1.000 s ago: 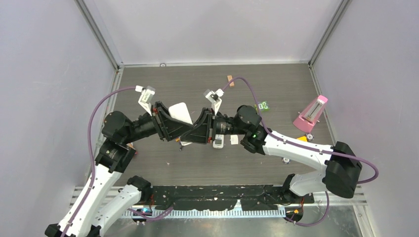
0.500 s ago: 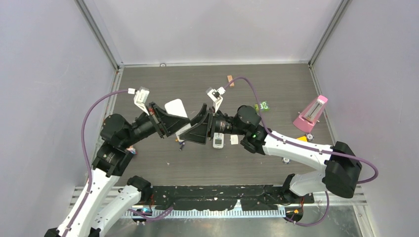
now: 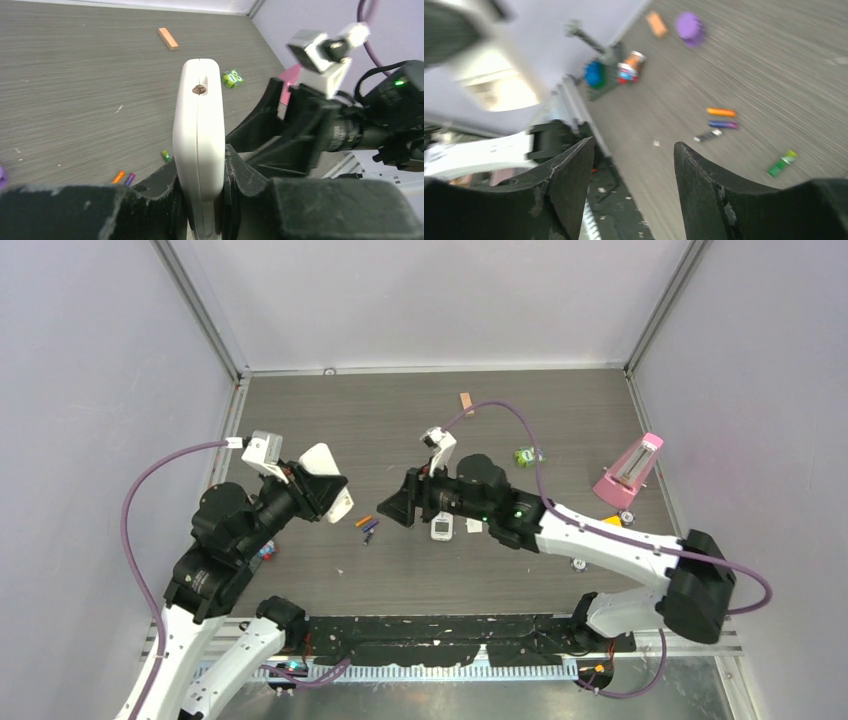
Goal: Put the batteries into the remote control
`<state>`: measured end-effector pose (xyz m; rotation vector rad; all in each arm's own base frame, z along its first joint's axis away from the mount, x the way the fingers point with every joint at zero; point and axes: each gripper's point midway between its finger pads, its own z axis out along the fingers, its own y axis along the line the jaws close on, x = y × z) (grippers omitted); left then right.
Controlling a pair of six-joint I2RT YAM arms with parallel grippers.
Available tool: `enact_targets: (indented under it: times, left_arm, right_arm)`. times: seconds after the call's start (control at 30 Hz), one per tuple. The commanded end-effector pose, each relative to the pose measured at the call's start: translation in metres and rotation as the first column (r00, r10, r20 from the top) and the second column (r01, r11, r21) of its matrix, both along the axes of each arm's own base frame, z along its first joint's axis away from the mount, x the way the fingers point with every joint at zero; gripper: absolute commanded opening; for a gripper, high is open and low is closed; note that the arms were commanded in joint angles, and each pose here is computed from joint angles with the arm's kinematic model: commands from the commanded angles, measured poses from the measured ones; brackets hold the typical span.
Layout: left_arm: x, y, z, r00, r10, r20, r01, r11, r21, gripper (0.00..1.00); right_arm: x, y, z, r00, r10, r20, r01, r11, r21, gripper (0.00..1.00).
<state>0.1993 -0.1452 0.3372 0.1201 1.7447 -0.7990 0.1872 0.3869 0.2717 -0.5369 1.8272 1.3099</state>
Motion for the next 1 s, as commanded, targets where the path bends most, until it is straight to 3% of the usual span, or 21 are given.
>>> enact_targets:
  times: [0.0, 0.2, 0.53, 0.97]
  left_arm:
    - [0.004, 0.017, 0.006, 0.996, 0.076, 0.048, -0.079, 0.995, 0.054, 0.00]
    - [0.003, 0.021, 0.003, 0.994, 0.096, 0.048, -0.099, 0.993, 0.058, 0.00]
    - [0.004, 0.027, 0.002, 0.991, 0.130, 0.040, -0.132, 0.989, 0.061, 0.00]
    - [0.006, 0.024, -0.002, 0.992, 0.125, 0.022, -0.126, 0.990, 0.056, 0.00]
  right_arm:
    - [0.047, -0.014, -0.075, 0.968, -0.251, -0.001, 0.238, 0.916, -0.323, 0.64]
    - [0.071, -0.020, -0.143, 0.883, -0.466, -0.058, 0.369, 0.765, -0.528, 0.61]
    - [0.080, -0.023, -0.203, 0.857, -0.515, -0.025, 0.362, 0.636, -0.682, 0.51]
    - [0.083, -0.017, -0.231, 0.849, -0.528, -0.034, 0.334, 0.584, -0.740, 0.37]
